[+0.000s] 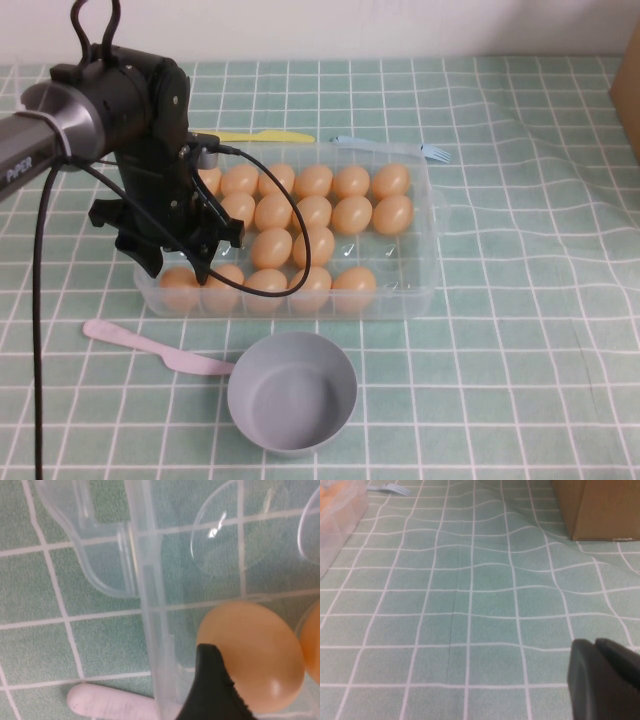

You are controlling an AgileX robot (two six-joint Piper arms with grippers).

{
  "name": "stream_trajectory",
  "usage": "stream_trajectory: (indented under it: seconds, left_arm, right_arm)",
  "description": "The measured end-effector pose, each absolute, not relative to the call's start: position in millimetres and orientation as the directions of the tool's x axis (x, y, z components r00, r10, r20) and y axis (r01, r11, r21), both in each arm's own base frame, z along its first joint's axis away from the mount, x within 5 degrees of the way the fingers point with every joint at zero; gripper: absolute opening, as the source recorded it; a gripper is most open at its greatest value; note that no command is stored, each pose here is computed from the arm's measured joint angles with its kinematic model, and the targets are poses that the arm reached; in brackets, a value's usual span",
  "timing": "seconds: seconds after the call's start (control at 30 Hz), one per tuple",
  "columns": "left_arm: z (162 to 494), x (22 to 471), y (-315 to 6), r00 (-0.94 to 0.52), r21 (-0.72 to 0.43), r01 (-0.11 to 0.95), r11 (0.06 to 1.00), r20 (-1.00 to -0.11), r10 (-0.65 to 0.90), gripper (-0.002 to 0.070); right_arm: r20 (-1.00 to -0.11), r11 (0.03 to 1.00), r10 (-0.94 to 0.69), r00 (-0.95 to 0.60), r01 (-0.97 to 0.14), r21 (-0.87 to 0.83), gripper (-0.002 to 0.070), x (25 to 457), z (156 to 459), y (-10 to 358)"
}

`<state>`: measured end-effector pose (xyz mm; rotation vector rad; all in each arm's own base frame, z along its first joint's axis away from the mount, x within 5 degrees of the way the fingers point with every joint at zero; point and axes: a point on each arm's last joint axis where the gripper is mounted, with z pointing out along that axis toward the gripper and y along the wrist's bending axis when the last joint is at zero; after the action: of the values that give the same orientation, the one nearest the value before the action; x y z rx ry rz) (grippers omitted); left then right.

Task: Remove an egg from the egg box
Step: Pick up the egg from the plastic box

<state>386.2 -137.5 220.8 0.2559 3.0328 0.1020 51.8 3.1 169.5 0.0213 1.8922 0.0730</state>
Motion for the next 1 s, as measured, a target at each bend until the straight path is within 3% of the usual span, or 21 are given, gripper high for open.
stream_trajectory:
  seconds: [0.67, 1.0]
  left_arm:
    - [221.0, 388.7, -138.5, -0.979, 0.067, 0.158, 0.985, -0.12, 0.165, 0.0399]
    - [220.3, 390.4, -135.3, -0.986, 0.061, 0.105, 0.993, -0.125, 0.112, 0.0399]
  right_arm:
    - [-0.947, 0.998, 0.051, -0.317, -0.022, 0.061, -0.0018, 51.8, 169.5, 3.1]
    - [-0.947, 0.998, 0.051, -0.317, -0.022, 0.061, -0.0018, 51.8, 169.5, 3.1]
